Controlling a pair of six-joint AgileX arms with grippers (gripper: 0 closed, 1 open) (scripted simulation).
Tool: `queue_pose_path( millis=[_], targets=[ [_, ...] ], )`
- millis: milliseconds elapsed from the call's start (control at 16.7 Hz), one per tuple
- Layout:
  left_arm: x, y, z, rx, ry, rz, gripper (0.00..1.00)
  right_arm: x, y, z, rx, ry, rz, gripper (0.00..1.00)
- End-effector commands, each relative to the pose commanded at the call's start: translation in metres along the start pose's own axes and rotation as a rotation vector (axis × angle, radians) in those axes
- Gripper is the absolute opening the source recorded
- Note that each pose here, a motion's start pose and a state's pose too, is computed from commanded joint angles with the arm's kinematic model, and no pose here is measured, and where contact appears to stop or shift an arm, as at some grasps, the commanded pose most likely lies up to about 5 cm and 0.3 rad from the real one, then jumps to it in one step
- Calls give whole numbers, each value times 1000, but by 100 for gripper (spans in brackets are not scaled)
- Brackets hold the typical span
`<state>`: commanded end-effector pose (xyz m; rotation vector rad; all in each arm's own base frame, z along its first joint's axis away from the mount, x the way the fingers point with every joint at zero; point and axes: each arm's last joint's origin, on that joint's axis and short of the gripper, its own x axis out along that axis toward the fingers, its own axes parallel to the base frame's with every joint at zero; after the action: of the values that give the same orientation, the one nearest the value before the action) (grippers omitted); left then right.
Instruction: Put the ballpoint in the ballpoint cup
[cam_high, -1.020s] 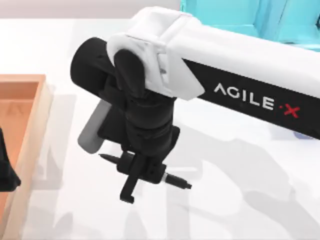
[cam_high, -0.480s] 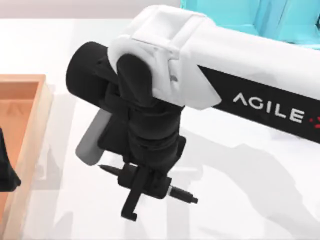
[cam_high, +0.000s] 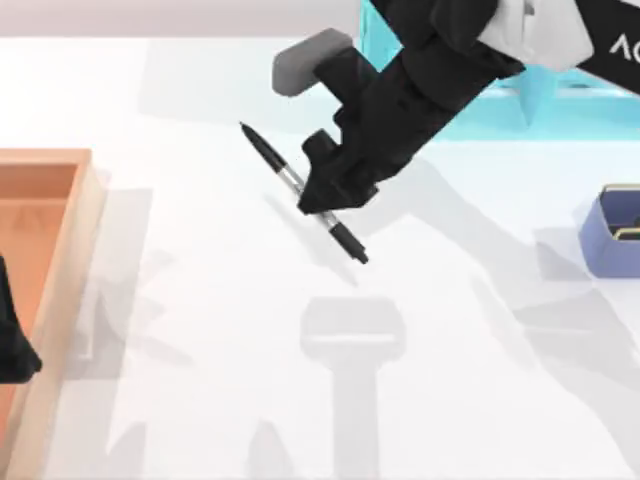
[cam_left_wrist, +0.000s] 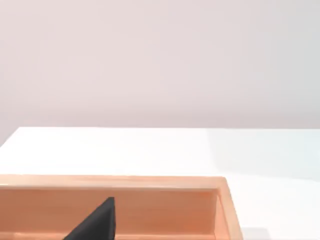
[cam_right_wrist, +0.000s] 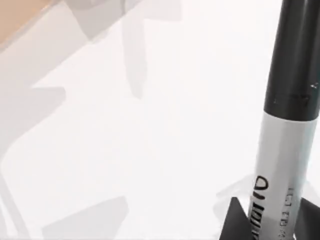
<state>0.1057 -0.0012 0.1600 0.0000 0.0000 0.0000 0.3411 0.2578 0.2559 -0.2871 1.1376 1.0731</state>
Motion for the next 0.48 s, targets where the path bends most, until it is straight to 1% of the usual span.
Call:
queue_pose_path(
  millis=[60,180,300,480],
  targets=[
    [0,0,0,0,0,0,100,-15,-30,-3,11,-114,24,0],
    [0,0,0,0,0,0,100,-49,-86,-17,-15,-347,50,0],
    [0,0,0,0,0,0,100,-81,-130,-39,-93,-549,55,0],
    [0,0,0,0,0,0,100,-119,-176,-85,-229,-765,35,0]
  ],
)
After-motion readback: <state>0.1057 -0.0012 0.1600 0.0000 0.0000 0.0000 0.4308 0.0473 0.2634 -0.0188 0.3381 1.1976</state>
